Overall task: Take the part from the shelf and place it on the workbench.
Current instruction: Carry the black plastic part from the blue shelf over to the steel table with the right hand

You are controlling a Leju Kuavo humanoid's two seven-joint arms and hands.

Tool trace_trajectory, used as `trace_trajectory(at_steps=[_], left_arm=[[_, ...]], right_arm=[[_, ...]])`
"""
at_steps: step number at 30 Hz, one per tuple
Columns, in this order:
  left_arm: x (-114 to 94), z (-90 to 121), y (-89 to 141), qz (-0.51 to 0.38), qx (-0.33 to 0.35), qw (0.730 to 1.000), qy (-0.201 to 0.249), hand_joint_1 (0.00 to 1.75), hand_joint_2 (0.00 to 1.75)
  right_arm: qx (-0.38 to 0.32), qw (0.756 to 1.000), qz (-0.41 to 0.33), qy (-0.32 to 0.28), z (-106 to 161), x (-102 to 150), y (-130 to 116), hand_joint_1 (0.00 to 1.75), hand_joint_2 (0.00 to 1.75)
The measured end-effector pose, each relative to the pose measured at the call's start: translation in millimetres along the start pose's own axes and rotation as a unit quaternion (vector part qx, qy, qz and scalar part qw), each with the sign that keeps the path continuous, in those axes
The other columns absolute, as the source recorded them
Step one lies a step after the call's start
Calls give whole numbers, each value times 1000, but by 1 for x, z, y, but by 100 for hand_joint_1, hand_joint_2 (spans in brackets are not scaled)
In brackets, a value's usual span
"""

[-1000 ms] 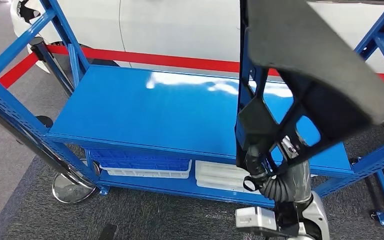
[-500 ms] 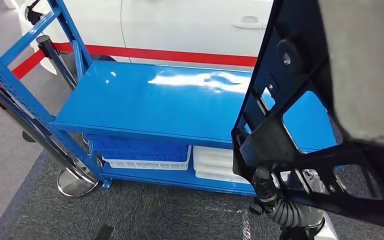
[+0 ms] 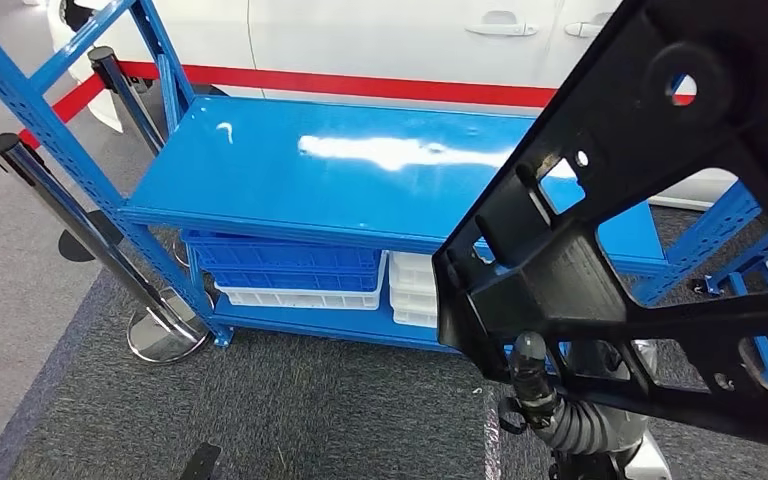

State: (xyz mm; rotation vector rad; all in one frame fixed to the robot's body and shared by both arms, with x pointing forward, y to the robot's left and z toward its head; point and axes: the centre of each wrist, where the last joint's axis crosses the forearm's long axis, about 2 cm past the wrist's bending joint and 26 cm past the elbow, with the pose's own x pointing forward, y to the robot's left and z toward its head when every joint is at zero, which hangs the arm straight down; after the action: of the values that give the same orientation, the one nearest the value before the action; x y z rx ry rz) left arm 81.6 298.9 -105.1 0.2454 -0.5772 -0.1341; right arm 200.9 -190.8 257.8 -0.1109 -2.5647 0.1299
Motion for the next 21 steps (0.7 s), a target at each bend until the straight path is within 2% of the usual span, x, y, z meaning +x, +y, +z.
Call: trace_trajectory(at_steps=[21], left_arm=[[4, -1, -4, -18, -5, 1000, -8, 0, 175]], right_arm=[[-6, 1000, -14, 4, 1, -1, 1, 175, 175]])
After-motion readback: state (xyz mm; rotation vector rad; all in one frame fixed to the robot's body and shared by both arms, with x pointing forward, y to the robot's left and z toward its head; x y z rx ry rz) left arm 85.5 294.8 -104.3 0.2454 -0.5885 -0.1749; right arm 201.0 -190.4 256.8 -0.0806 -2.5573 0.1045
